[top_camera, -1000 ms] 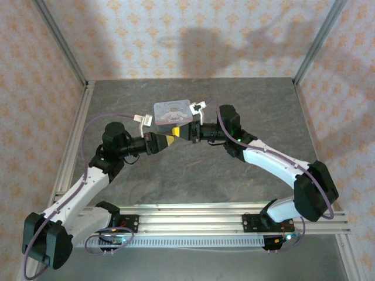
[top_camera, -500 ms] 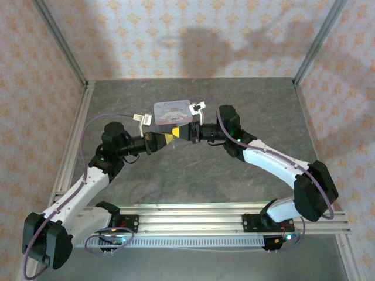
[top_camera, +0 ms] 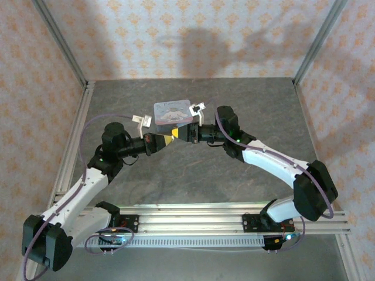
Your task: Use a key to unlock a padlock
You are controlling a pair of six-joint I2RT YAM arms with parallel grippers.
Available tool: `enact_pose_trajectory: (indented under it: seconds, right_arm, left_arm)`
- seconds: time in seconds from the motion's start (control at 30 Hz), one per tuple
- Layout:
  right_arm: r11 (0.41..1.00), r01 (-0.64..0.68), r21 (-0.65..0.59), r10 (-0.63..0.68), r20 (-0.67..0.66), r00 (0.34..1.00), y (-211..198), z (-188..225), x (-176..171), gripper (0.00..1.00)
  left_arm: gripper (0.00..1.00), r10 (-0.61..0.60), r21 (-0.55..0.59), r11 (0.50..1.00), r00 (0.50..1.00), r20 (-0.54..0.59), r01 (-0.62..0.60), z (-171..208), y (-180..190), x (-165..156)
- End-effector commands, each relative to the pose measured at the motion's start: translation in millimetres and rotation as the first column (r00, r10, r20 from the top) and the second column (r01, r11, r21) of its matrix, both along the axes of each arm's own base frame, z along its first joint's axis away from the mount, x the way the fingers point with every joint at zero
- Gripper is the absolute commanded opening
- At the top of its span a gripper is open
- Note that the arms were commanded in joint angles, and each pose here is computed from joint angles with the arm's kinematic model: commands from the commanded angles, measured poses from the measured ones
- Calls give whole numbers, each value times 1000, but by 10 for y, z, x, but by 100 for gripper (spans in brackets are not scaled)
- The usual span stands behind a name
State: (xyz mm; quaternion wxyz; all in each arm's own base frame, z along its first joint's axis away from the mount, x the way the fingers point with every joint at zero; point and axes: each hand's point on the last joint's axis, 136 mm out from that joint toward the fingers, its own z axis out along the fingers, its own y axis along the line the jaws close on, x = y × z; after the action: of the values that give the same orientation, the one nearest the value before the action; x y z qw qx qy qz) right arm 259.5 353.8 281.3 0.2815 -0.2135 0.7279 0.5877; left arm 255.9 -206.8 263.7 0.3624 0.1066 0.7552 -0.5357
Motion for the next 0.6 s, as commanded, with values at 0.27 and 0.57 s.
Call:
enact_pose_trajectory:
  seconds: [0.27,0.57]
  right_arm:
    - [954,265,-139,-263,29,964,-405,-36,473,47]
    - [831,415,-370,-468,-62,882,-620,-539,1038,53]
  left_arm:
    - [0,90,125,988,996,27,-93,-137,225,93]
    - [0,143,219,965,989,37,-147,-210,340,213]
